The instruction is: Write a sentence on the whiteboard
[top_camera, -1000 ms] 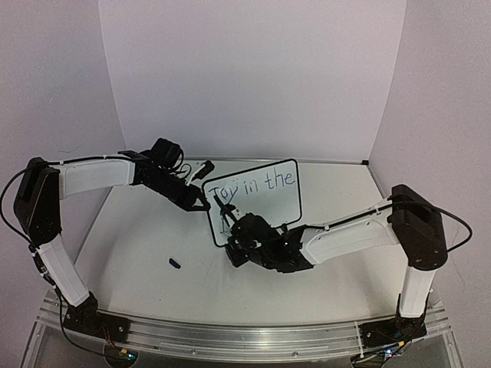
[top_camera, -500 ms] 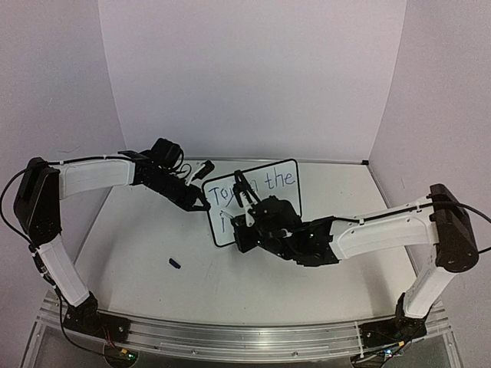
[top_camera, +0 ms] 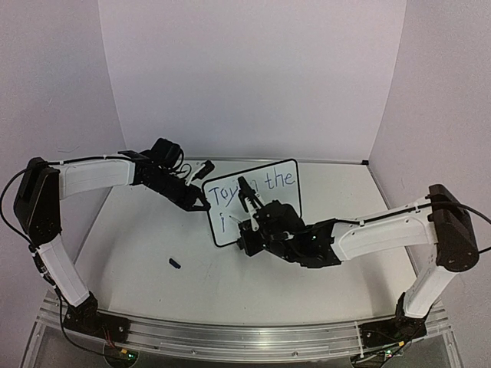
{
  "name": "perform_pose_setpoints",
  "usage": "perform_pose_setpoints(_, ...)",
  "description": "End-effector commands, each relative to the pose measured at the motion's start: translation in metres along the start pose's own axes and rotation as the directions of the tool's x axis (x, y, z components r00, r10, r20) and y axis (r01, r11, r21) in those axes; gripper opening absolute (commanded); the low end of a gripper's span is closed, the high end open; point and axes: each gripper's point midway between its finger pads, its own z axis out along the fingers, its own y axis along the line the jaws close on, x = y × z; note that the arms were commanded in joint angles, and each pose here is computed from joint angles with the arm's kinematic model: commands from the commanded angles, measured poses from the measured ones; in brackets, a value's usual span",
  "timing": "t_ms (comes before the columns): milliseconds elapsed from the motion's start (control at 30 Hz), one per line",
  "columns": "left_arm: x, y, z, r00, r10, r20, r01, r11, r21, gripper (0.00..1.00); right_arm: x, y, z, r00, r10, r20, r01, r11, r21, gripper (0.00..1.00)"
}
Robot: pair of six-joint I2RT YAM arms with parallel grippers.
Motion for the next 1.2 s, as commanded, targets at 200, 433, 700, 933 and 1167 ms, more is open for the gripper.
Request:
perform_pose_setpoints(200, 0.005, 0.008, 0.004, 0.999, -0.010, -0.036, 0.008, 0.999, -0.053, 0.00, -0.008, -0.007, 0.011, 0.998, 0.043, 0.036, -0.041, 0.998, -0.042, 0.00)
perform_pose_setpoints(433, 0.006, 0.009, 0.006, 0.999, -0.013, -0.043, 0.011, 0.999, -0.052, 0.00, -0.009, -0.006, 0.018, 0.997, 0.066, 0.039, -0.063, 0.994, -0.086, 0.00)
perform_pose_setpoints(700, 0.006, 0.009, 0.006, 0.999, -0.014, -0.045, 0.012, 0.999, -0.053, 0.00, 0.002, -0.007, 0.026, 0.995, 0.102, -0.003, -0.102, 0.987, -0.121, 0.00)
perform_pose_setpoints(933, 0.006, 0.009, 0.006, 0.999, -0.015, -0.045, 0.013, 0.999, -0.052, 0.00, 0.012, -0.013, 0.031, 0.988, 0.151, -0.040, -0.155, 0.975, -0.156, 0.00)
perform_pose_setpoints(1167, 0.006, 0.009, 0.006, 0.999, -0.015, -0.045, 0.013, 0.998, -0.054, 0.00, 0.016, -0.016, 0.038, 0.984, 0.169, -0.059, -0.177, 0.970, -0.167, 0.00)
